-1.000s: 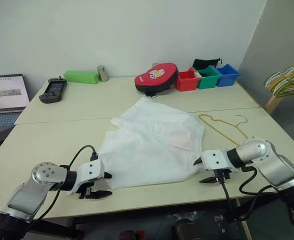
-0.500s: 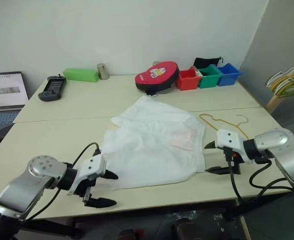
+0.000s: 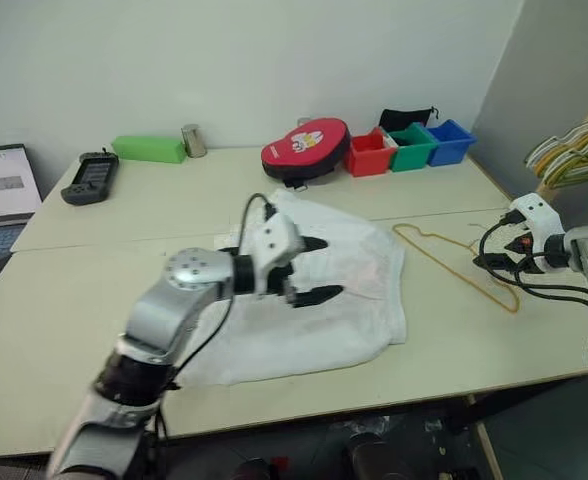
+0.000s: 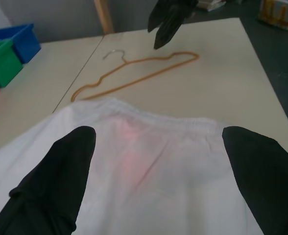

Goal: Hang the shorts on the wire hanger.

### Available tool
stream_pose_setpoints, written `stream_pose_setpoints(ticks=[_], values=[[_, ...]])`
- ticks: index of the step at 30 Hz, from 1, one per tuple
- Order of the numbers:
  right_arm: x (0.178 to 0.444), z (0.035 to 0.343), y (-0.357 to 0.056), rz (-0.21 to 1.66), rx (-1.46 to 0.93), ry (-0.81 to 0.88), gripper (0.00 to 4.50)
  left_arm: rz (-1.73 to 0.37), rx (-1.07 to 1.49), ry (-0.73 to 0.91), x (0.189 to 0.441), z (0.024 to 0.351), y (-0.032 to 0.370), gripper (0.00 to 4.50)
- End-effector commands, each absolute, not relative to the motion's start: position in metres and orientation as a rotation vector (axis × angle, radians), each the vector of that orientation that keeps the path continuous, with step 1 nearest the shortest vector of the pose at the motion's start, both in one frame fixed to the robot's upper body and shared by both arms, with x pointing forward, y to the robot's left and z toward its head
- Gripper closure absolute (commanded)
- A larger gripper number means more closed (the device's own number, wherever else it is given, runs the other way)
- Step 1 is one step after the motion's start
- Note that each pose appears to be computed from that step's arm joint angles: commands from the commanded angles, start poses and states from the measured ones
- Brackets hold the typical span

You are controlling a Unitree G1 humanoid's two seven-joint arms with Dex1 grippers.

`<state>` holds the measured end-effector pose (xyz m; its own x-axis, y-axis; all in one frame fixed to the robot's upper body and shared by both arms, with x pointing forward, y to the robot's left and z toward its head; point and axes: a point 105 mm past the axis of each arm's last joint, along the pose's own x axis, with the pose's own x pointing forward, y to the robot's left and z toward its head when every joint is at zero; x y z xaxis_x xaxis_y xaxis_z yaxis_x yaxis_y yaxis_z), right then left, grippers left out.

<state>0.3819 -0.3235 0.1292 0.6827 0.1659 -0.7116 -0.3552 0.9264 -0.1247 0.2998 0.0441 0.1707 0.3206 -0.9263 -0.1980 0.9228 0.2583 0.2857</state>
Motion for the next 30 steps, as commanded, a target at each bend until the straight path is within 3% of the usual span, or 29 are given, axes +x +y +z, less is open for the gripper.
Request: stream_pose_setpoints(ticks=[1, 14, 15, 19, 30], values=[[0.383, 0.122, -0.335, 0.267, -0.273, 0.786, 0.0, -1.246, 0.39, -0.058, 0.299, 0.169, 0.025, 0.08], [0.372, 0.09, -0.353, 0.191, -0.317, 0.869, 0.0, -1.197, 0.345, -0.057, 0.296, 0.167, 0.019, 0.08], [0.371, 0.089, -0.354, 0.181, -0.309, 0.87, 0.36, -1.195, 0.344, -0.055, 0.296, 0.166, 0.019, 0.0], [0.37, 0.086, -0.35, 0.173, -0.216, 0.868, 1.11, -1.188, 0.344, -0.048, 0.295, 0.166, 0.02, 0.0], [0.366, 0.075, -0.342, 0.191, -0.117, 0.895, 4.11, -1.179, 0.373, -0.037, 0.302, 0.168, 0.028, 0.0]])
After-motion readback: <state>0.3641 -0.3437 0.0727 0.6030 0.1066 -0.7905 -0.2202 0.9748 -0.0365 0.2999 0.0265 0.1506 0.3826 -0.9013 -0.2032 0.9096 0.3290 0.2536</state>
